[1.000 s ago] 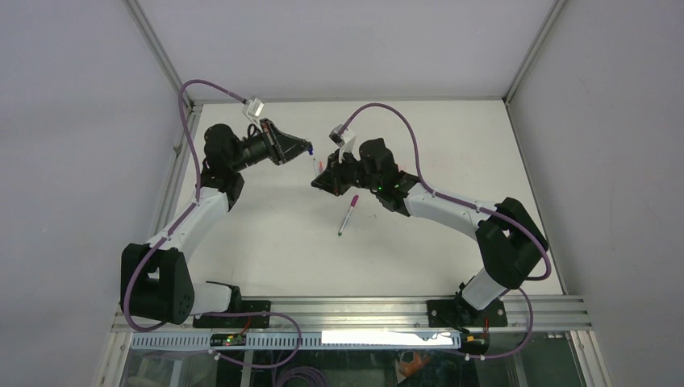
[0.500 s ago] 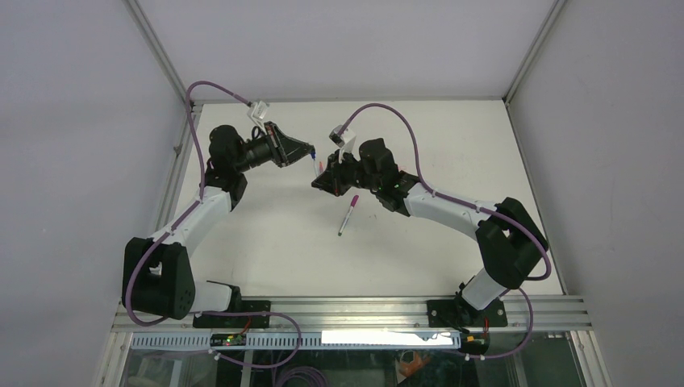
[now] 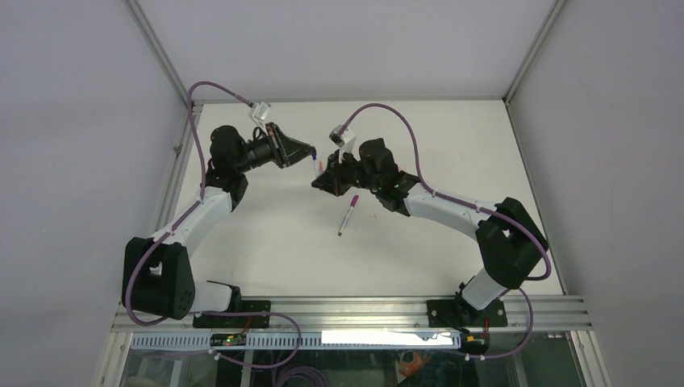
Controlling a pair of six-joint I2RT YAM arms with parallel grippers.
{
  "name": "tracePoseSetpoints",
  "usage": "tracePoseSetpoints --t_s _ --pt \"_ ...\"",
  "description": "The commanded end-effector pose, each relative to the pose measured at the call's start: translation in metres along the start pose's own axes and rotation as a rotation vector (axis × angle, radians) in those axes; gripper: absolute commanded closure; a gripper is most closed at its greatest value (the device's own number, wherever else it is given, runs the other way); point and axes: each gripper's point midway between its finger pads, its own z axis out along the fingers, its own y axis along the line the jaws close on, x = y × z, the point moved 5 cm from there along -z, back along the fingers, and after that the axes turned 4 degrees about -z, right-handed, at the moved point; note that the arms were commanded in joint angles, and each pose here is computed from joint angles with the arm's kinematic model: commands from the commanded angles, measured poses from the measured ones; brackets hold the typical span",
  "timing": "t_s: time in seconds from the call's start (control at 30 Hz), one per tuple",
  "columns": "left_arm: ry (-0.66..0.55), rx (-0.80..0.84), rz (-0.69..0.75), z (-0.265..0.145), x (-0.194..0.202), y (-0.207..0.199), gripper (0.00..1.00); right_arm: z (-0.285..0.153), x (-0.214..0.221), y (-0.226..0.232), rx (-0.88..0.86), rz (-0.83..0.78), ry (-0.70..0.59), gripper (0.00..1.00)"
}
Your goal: Insert the pens into the pen caps
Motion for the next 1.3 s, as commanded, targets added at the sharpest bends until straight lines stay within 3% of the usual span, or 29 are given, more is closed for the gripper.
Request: tracePoseSetpoints --t_s 0.0,0.97,1.27 --pt "0.014 0.054 0.043 0.003 0.006 -0.009 1.0 0.0 -0.021 0.004 -0.015 -0.042 -0.057 1.0" --pt "0.077 -0.055 0.055 -0.011 0.039 0.004 1.0 -0.008 -0.027 0.005 0.001 -0.063 -0.073 1.0" --pt "0.169 0.003 0.073 -0.001 0.09 0.005 1.0 -0.017 -0.043 -0.001 0.039 -0.079 -0.116 1.0"
